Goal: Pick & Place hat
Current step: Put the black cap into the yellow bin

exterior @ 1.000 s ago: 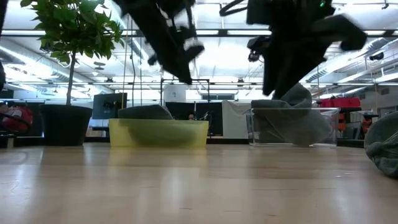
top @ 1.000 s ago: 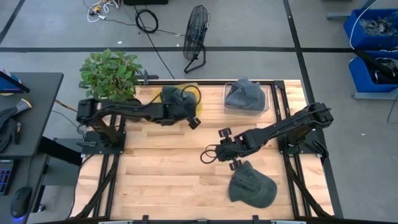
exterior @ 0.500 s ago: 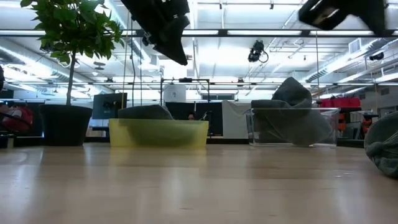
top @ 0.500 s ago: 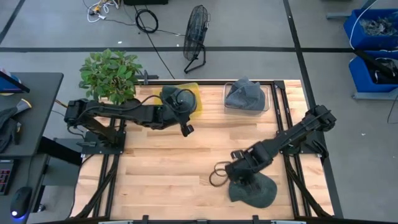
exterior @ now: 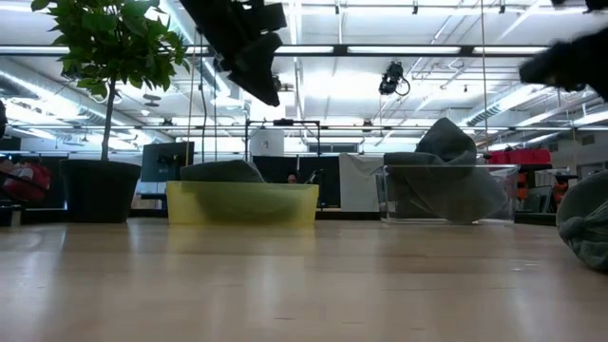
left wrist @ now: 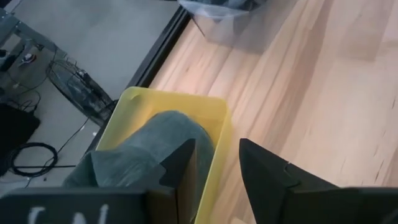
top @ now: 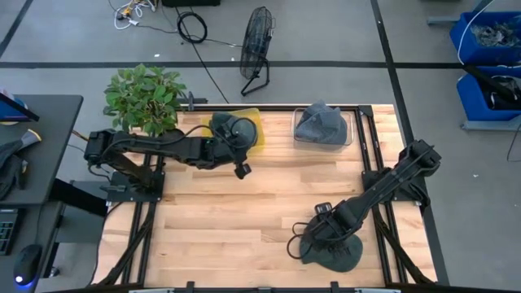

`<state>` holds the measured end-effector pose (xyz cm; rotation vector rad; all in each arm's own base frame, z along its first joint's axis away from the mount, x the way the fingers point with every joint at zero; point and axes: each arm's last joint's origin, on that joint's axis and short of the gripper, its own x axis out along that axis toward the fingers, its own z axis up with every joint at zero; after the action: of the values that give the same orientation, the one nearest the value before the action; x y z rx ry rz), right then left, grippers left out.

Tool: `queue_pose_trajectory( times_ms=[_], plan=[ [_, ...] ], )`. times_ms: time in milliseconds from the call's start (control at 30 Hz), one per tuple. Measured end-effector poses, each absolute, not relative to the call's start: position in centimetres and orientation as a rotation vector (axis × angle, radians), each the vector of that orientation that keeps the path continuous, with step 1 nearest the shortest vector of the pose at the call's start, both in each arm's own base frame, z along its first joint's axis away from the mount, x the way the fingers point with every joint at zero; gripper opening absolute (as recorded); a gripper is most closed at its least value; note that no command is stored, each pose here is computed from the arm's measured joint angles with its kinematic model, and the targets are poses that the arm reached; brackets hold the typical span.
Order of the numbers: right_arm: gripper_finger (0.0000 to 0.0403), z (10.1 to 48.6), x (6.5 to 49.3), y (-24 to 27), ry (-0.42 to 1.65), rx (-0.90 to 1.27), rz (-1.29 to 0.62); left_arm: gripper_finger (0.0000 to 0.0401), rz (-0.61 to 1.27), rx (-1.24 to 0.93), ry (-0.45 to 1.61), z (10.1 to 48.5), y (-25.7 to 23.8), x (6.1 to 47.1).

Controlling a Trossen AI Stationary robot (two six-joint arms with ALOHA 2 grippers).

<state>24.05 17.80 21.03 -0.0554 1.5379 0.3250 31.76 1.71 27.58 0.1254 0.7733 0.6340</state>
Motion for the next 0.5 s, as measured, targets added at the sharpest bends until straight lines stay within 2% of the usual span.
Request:
queue_pose_trajectory(
  times_ms=[167,300,400,500],
  plan=[
    [0.0301,18.6,23.4,17.5,1.551,-0.035,0.354,0.0125,0.632,0.126,0.785,27.5,1.6,31.6],
    [0.0288,17.5,23.3,17.4,1.523,-0.027,0.367,0.0124,0.623,0.120,0.746,28.8,1.2,30.8],
    [0.0252,17.3,23.2,17.3,1.519,-0.044,0.396,0.0124,0.612,0.114,0.679,30.7,0.6,29.5],
    [0.0179,17.5,23.4,17.4,1.497,-0.088,0.456,0.0124,0.589,0.098,0.612,32.8,0.0,27.7]
  ],
)
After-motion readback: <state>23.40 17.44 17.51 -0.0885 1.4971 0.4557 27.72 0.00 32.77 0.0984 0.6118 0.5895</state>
